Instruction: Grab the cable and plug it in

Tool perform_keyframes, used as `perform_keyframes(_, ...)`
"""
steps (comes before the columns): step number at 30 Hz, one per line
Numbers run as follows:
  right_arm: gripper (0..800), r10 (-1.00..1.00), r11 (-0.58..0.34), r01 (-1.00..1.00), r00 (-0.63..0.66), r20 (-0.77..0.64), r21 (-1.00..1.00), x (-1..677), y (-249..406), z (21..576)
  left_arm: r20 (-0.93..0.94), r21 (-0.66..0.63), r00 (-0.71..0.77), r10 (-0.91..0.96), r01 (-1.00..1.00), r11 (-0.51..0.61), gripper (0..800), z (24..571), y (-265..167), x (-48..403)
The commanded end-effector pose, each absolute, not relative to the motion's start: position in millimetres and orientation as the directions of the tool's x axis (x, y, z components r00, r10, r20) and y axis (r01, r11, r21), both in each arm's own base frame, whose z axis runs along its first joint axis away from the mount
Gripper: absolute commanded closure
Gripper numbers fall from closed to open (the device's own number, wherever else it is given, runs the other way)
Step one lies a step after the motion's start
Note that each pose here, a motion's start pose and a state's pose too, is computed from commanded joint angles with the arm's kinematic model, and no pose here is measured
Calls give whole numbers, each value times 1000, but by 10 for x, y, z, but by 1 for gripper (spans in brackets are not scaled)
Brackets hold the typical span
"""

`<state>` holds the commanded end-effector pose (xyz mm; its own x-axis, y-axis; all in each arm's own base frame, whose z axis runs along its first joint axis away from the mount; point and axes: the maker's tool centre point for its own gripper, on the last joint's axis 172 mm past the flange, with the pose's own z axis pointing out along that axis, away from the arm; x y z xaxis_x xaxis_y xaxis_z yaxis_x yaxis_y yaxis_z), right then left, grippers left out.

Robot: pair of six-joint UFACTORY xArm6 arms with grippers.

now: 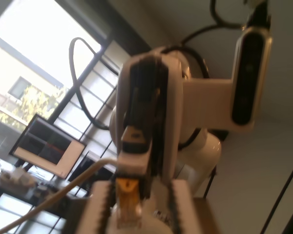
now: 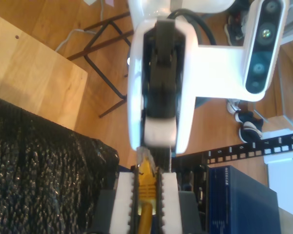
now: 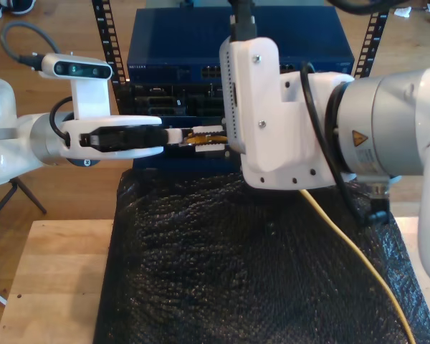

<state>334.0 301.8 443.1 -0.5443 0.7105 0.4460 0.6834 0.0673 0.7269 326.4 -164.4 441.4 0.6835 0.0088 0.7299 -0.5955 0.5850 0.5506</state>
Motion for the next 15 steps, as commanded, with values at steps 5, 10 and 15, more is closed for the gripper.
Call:
perform_keyframes(5,798,717,25,720,-496,489,694,3374,3027,4409,736,547,677,16,-608,575,6,4408,-1649,3292)
perform_keyframes(10,799,722,21,740,-477,502,672,3391,3044,4352,744,565,668,21,-646,513,2,4344,-1645,3417)
perform_keyframes(15,799,722,91,799,-463,513,594,3194,3084,4124,776,564,631,13,-702,435,1,4360,-1686,3495)
